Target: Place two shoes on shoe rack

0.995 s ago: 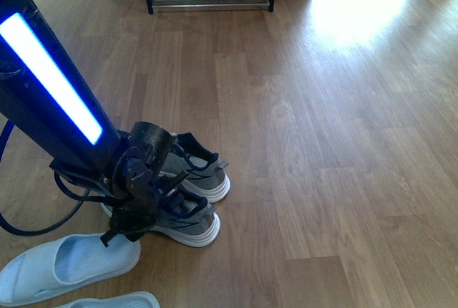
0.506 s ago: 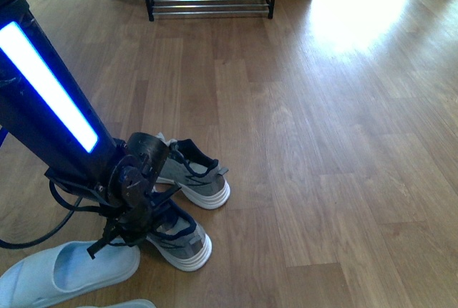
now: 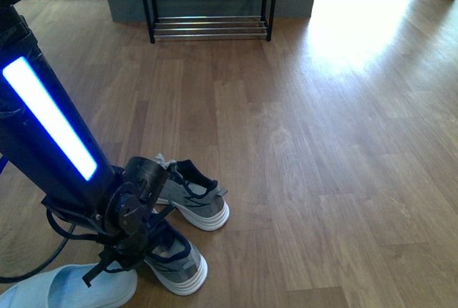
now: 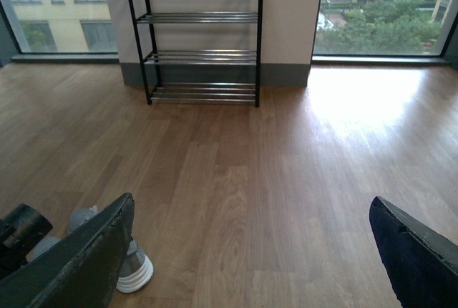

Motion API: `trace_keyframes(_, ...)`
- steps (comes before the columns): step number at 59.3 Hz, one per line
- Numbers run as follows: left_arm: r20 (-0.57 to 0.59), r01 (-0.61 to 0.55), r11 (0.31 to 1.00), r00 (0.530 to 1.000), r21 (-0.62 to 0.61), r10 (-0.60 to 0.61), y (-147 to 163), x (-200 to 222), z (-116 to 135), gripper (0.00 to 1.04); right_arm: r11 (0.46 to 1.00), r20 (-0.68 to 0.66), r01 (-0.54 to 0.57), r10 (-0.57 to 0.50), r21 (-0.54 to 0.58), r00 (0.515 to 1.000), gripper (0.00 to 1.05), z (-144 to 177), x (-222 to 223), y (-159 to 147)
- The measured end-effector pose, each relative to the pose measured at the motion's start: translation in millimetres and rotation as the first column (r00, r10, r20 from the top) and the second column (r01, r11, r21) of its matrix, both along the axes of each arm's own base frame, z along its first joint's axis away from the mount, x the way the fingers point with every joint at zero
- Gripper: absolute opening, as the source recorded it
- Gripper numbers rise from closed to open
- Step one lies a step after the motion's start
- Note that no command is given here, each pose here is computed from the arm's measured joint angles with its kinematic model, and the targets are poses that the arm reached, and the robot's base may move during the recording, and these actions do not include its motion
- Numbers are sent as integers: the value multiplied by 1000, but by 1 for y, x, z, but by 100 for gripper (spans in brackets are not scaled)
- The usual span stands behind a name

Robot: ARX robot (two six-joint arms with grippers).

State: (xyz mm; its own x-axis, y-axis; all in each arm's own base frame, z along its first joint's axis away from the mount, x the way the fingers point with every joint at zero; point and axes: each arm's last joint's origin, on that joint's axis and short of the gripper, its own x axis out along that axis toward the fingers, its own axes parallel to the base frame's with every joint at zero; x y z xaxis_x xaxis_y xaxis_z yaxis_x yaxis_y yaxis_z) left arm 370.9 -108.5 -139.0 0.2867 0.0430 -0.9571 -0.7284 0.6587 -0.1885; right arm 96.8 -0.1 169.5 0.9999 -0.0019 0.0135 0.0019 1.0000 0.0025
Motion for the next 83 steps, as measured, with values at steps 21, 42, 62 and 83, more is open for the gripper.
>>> trace_keyframes(21,263,107,945,945,309,-193,11,-41,131,2,1000,0,0,0,0,1000,95,0,0,0)
trace_keyframes(42,289,71,671,865,738,-410,61,-140,222,2,1000,0,0,0,0,1000,95,0,0,0)
trace_keyframes(62,365,-85,516,803,852,-471,58,-222,266,2,1000,0,0,0,0,1000,95,0,0,0)
trace_keyframes(83,378,-91,512,786,854,-490,58,-228,269,2,1000,1,1,-1,0,1000,95,0,0,0)
